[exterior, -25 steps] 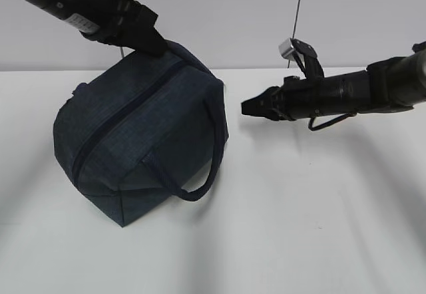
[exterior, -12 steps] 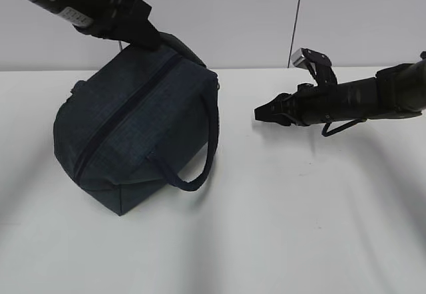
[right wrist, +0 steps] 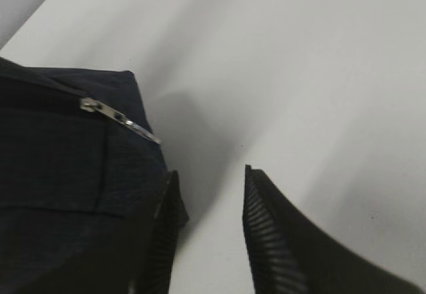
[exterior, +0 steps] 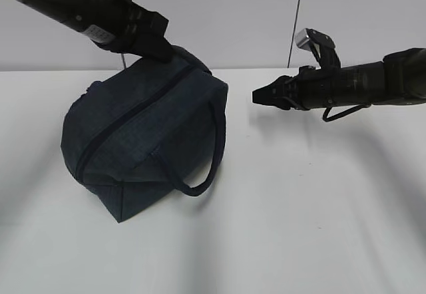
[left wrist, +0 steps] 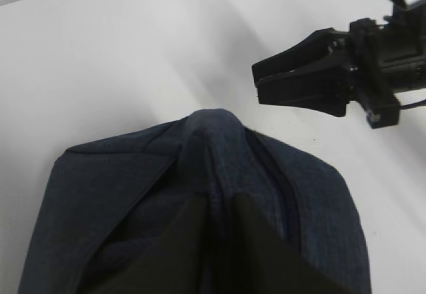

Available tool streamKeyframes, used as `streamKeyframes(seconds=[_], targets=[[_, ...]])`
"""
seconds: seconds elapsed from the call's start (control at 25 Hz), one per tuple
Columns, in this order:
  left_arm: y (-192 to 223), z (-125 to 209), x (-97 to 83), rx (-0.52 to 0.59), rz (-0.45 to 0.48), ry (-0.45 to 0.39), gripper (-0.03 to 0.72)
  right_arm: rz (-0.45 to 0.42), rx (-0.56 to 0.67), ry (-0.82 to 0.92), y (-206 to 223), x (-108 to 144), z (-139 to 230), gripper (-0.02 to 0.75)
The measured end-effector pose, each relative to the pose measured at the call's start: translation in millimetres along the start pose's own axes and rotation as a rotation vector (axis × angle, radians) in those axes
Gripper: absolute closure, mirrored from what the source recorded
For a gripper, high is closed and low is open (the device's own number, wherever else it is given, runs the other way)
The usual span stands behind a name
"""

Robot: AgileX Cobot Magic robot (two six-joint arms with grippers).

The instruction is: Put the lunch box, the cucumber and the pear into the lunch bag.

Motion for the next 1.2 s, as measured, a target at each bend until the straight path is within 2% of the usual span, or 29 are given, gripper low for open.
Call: streamKeyframes(seconds=[0.2,0.28,0.36,0.56,0.64,0.84,0.88,1.0,1.2], targets=[[18,7,9.3,0.014,-0.010,-0.025,0.645,-0.040,-0.015,-0.042,-9,18,-12,0.461],[20,9,13.3,0.018,-0.024,-0.019,0.603,-0.045,-0.010,-0.058,-11,22,-14,0.454],[20,9,16.0,0.024,-0.041,-0.001,0.522,-0.046,0.002,-0.065,-13,25,-14,0.440],[20,10,18.5,0.025,-0.053,0.007,0.230,-0.041,0.070,-0.064,-19,32,-8,0.403],[20,10,18.5,0.025,-0.053,0.008,0.178,-0.028,0.100,-0.073,-22,33,-6,0.400],[10,10,18.7,0.049,-0.078,0.070,0.148,0.018,0.169,-0.090,-31,35,-2,0.399],[4,10,18.1,0.055,-0.086,0.091,0.148,0.062,0.229,-0.081,-40,37,2,0.398],[-15,6,18.1,0.056,-0.114,0.130,0.148,0.106,0.262,-0.063,-51,41,1,0.398],[-52,14,31.0,0.114,-0.186,0.100,0.149,0.203,0.300,-0.037,-76,51,-6,0.398]])
Point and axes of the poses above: a point on each arm's last joint axis where the gripper is mounted, y pointing out along that axis toward the gripper, x along the wrist's bending axis when the last joint is at zero, z = x × y, the point moved 7 cm from there along y, pointing out along that axis toward the gripper, and after that the axes turned 14 degrees about y, right-handed, at the moved point
